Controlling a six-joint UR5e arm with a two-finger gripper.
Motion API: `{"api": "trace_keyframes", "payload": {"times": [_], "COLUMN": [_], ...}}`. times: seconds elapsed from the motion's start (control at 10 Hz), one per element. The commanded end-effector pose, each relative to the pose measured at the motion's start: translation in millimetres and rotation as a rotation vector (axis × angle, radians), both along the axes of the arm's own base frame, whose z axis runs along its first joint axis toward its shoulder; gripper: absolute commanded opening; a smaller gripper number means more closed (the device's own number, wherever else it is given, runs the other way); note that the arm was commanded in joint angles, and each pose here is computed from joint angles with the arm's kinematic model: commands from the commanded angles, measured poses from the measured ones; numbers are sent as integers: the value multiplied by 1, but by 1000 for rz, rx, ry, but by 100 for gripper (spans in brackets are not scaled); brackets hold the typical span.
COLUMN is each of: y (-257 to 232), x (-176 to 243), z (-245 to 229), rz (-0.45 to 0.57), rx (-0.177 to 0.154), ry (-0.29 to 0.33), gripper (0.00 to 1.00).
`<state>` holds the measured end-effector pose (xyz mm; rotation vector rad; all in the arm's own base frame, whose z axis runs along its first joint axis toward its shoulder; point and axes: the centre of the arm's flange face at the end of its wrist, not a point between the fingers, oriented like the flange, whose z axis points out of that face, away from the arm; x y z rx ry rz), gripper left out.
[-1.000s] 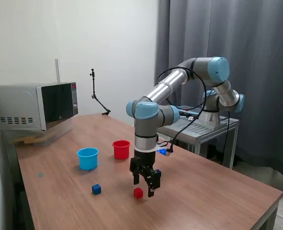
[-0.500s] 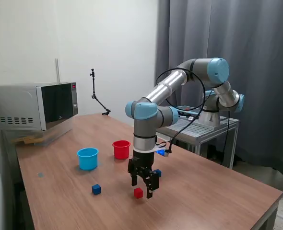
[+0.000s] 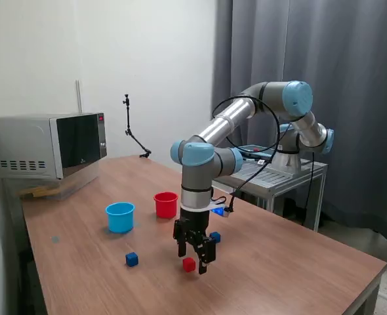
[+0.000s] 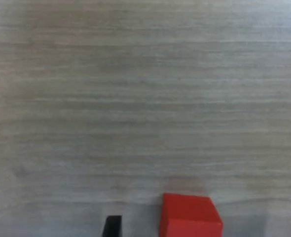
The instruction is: Place red objects in the red bin, and blue objects in the blue bin.
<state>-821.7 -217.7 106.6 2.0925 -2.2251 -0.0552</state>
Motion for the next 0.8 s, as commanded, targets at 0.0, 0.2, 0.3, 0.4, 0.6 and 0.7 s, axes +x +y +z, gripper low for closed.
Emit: {"api": "trace_keyframes", "payload": {"times": [0.0,0.2,0.3,0.4,0.6,0.7], "y": [2,1,1,3,5,5], "x": [-1,-3,-4,-5,-6,-6], "z": [0,2,4,6,7,6], "rz": [-2,-1,2,1,-2,-2], "rx": [1,1,0,2,0,2], "ry": [1,8,12,15,17,16], "gripper": [100,100,100,100,100,100]}}
